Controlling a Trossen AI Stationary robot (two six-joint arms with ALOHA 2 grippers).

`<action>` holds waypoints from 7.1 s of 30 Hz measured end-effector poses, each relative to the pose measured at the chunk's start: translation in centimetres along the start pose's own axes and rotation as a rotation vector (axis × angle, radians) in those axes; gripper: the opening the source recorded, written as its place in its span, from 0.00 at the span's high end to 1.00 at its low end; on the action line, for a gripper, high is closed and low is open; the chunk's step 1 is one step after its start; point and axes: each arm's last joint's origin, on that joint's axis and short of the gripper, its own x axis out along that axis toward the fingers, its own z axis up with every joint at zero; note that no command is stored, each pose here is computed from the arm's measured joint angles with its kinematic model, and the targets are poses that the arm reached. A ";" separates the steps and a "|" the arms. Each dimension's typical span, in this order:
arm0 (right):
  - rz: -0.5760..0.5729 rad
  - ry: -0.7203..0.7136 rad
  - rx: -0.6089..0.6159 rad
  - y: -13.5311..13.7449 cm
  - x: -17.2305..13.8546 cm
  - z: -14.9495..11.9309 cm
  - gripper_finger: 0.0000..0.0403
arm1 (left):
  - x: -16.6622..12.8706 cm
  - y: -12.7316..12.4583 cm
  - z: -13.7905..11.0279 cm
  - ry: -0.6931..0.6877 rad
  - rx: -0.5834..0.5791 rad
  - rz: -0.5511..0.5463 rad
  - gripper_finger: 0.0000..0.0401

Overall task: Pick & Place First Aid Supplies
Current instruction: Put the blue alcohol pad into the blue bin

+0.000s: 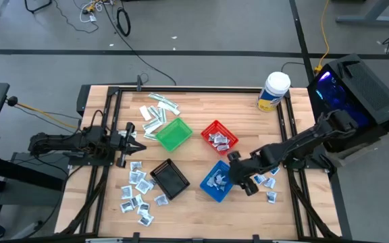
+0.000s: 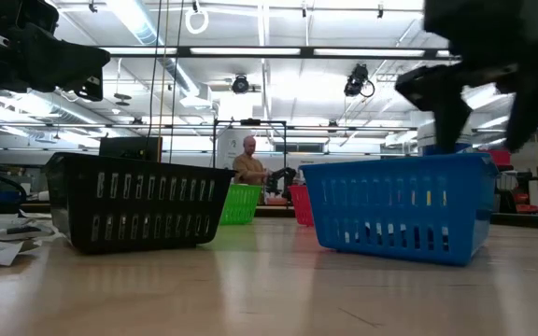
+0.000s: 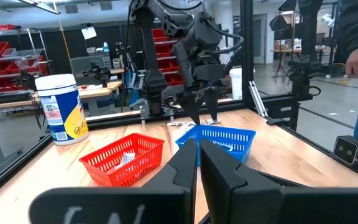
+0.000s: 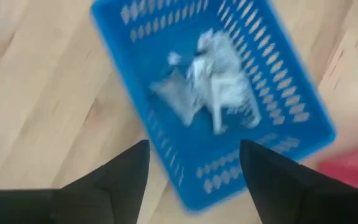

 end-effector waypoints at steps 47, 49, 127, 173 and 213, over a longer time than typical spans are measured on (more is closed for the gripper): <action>0.098 0.232 0.012 3.8 -0.2 -6.6 0.14 | 0.0 0.0 0.0 0.000 0.000 0.000 0.94; 0.097 0.243 0.063 3.9 -0.2 -6.7 0.14 | 0.0 0.0 0.0 0.000 0.000 0.000 0.94; -0.163 0.322 1.168 4.1 2.0 -8.6 0.14 | 0.0 0.0 0.0 0.000 0.000 0.000 0.94; -0.191 0.340 1.167 4.2 3.2 -8.9 0.47 | 0.0 0.0 0.0 0.000 0.000 0.000 0.94; -0.052 -0.249 0.553 2.3 -2.0 3.8 0.47 | 0.0 0.0 0.0 0.000 0.000 0.000 0.94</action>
